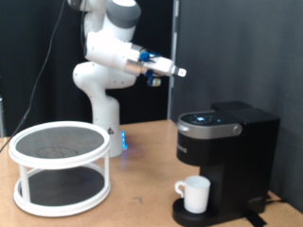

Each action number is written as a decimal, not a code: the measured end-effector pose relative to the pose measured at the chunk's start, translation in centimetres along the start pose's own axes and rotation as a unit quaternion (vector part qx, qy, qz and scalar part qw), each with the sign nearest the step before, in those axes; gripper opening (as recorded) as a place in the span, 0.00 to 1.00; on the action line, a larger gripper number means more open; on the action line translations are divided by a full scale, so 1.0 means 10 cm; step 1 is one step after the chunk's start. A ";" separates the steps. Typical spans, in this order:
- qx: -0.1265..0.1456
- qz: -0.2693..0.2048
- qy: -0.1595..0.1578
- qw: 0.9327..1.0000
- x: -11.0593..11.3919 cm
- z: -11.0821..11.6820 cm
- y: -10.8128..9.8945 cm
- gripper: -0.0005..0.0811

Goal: Make a cup of coffee with the keurig machine

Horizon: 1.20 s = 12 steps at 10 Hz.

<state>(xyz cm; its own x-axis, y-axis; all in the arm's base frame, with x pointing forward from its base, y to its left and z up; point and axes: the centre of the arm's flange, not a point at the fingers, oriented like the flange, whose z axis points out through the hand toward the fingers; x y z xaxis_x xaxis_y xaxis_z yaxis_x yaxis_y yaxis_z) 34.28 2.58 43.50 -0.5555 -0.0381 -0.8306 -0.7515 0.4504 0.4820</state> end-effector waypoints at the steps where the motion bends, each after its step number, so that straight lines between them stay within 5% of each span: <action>1: 0.000 -0.003 -0.001 1.000 -0.04 0.00 0.00 0.91; 3: 0.012 -0.021 0.024 0.999 -0.28 -0.01 0.05 0.91; 5: 0.069 -0.046 0.086 0.993 -0.57 0.03 0.12 0.91; 8: 0.144 -0.108 0.219 0.959 -0.95 0.12 0.17 0.91; 10: 0.122 -0.077 0.216 0.966 -1.13 0.20 0.05 0.91; 11: 0.126 -0.083 0.217 0.964 -1.12 0.20 0.06 0.91; 12: 0.138 -0.101 0.247 0.954 -1.12 0.21 0.06 0.91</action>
<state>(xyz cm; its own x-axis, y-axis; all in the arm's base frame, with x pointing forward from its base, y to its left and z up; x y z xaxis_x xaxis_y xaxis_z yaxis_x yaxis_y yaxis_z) 40.76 5.19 52.51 -0.5600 -0.5335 -0.6339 -0.7768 0.6040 0.1779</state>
